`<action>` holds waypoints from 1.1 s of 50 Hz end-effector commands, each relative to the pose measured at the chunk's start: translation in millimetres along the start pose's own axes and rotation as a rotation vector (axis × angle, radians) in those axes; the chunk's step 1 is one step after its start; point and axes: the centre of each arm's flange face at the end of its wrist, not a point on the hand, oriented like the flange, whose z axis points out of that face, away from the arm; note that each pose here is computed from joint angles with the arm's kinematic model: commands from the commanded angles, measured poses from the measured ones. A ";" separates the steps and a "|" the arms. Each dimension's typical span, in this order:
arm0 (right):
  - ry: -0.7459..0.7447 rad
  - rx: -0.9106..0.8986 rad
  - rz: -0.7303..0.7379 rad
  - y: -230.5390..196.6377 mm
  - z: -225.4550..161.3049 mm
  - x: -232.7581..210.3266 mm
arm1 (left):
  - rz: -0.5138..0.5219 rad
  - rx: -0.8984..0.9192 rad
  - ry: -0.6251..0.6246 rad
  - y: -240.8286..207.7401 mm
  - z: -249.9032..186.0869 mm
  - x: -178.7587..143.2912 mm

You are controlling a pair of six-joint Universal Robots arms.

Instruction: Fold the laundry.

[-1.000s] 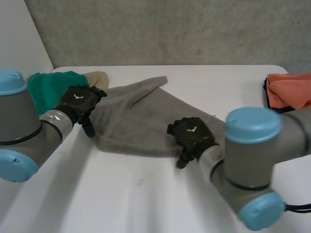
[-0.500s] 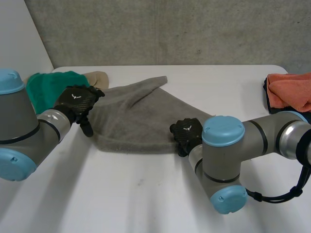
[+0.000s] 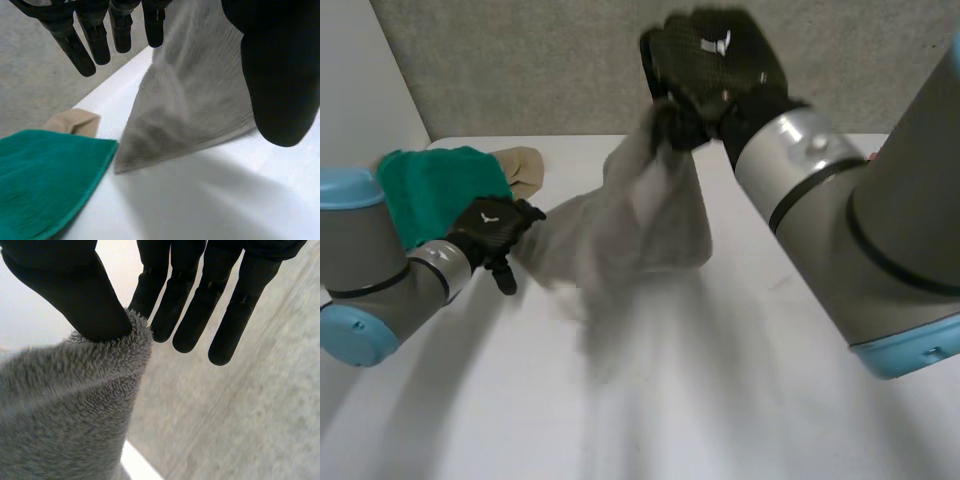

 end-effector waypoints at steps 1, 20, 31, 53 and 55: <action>-0.006 0.045 0.057 -29.0 0.6 -8.6 | -0.031 -0.011 0.041 6.4 11.5 18.4; 0.011 0.163 0.104 -74.0 -4.0 -27.0 | -0.265 -0.163 0.240 -12.8 -21.8 113.0; 0.130 0.005 0.012 -14.9 12.9 23.1 | -0.370 -0.075 -0.106 -58.4 -39.5 35.8; 0.339 -0.354 -0.122 206.3 72.8 115.8 | -0.278 -0.216 0.123 -35.9 -67.1 75.9; 0.378 -0.331 -0.157 213.6 78.6 122.1 | -0.286 -0.222 0.120 -35.8 -67.3 79.1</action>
